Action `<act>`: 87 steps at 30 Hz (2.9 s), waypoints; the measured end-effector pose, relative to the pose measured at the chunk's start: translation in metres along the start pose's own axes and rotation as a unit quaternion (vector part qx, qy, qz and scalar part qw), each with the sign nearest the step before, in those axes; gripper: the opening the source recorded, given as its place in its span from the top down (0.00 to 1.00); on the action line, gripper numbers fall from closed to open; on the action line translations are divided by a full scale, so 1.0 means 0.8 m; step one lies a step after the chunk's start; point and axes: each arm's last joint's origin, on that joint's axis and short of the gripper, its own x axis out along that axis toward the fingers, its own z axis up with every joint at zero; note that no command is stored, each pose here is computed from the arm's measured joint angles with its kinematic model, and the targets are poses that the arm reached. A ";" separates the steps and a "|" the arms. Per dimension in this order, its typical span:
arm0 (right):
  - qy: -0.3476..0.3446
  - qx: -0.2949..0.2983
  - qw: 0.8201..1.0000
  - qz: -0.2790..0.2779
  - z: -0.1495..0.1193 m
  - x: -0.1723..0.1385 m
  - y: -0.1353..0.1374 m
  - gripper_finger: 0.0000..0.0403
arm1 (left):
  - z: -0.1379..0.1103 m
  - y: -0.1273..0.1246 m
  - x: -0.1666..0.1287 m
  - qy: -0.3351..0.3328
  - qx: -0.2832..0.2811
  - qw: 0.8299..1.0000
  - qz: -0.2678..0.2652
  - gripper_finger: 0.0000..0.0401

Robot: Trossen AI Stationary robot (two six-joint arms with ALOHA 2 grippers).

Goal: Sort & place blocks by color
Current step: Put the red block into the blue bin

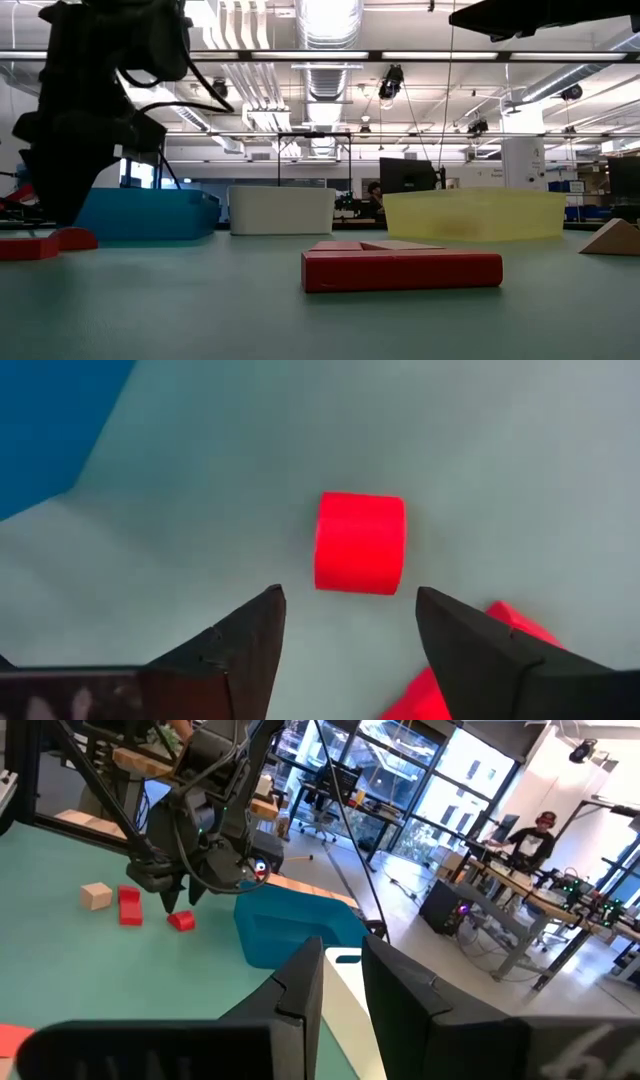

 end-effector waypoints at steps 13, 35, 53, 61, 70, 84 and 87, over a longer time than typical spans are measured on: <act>0.001 0.003 1.000 0.000 0.000 0.000 0.000 0.84 | 0.001 0.001 0.005 -0.021 0.013 1.000 0.005 0.47; 0.007 0.012 1.000 0.002 -0.002 0.000 0.001 0.84 | 0.001 0.002 0.022 -0.033 0.013 0.999 -0.019 0.59; 0.016 0.010 1.000 0.007 -0.004 0.000 0.002 0.84 | 0.000 -0.027 -0.019 0.027 0.132 0.983 -0.127 0.71; -0.003 -0.005 0.998 0.058 -0.003 -0.007 0.004 0.84 | 0.017 -0.056 -0.094 -0.030 0.197 0.959 -0.199 0.69; -0.050 0.000 0.997 0.061 -0.006 -0.033 0.000 0.84 | 0.026 -0.067 -0.169 -0.115 0.240 0.938 -0.223 0.69; -0.131 0.034 0.990 0.029 -0.002 -0.075 -0.012 0.84 | 0.080 -0.018 -0.215 -0.200 0.201 0.953 -0.112 0.69; -0.127 0.033 0.991 0.030 -0.002 -0.074 -0.012 0.84 | 0.100 -0.002 -0.215 -0.207 0.208 0.952 -0.092 0.69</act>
